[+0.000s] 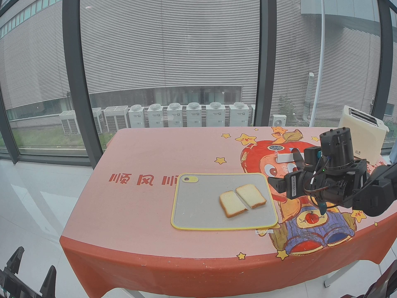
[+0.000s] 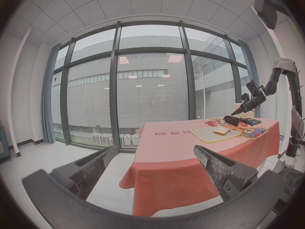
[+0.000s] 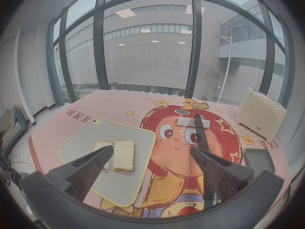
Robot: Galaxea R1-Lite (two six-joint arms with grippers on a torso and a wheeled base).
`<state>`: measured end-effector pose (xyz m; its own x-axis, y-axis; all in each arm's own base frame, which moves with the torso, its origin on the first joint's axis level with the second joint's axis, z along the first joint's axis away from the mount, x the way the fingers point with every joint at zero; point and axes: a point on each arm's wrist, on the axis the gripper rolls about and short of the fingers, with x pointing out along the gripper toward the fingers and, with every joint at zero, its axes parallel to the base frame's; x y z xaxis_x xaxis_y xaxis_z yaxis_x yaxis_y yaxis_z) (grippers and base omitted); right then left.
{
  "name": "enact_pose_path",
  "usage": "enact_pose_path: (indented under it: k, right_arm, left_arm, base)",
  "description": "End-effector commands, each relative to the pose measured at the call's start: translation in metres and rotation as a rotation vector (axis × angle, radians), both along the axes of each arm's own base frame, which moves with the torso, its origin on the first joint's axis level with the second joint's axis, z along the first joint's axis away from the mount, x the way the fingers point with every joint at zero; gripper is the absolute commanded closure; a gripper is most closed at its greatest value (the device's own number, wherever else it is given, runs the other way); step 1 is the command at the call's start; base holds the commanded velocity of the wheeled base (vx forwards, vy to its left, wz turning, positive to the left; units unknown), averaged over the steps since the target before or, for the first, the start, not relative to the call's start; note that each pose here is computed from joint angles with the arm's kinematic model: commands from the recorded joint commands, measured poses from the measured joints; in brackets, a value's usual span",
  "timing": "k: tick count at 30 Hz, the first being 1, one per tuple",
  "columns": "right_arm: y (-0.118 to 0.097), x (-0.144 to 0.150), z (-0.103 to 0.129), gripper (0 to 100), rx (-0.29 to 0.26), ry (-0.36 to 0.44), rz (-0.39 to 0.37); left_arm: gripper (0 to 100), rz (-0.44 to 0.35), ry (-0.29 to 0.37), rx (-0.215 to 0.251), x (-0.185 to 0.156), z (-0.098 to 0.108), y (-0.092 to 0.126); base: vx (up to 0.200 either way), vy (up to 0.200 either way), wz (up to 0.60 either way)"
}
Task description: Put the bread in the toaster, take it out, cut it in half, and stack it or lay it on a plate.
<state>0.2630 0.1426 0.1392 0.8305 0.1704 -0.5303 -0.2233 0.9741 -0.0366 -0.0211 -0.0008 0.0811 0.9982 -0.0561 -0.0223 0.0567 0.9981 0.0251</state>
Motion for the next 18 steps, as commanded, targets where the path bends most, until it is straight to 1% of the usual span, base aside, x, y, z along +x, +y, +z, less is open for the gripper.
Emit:
enact_pose_path:
  k: [1,5,7,14,18]
  right_arm:
    - [0.008,0.009,-0.015,0,-0.020,0.037,0.007]
    - [0.013,0.013,-0.018,0,-0.022,0.041,0.016]
    - [0.016,0.015,-0.025,0,-0.031,0.060,0.019]
    - [0.016,0.014,-0.035,0,-0.046,0.093,0.015]
    - [0.016,0.015,-0.036,0,-0.046,0.094,0.016]
  left_arm:
    - [0,-0.001,0.019,0.000,0.001,-0.005,0.000]
    - [0,-0.001,0.019,0.000,0.001,-0.005,0.000]
    - [0,0.001,0.019,0.000,0.001,-0.005,0.000]
    - [0,0.001,0.019,0.000,0.001,-0.005,0.000]
    - [0,-0.001,0.019,0.000,0.001,-0.005,0.000]
  base:
    - [0.000,0.000,0.00]
    - [0.000,0.000,0.00]
    - [0.000,0.000,0.00]
    - [0.000,0.000,0.00]
    - [0.000,0.000,0.00]
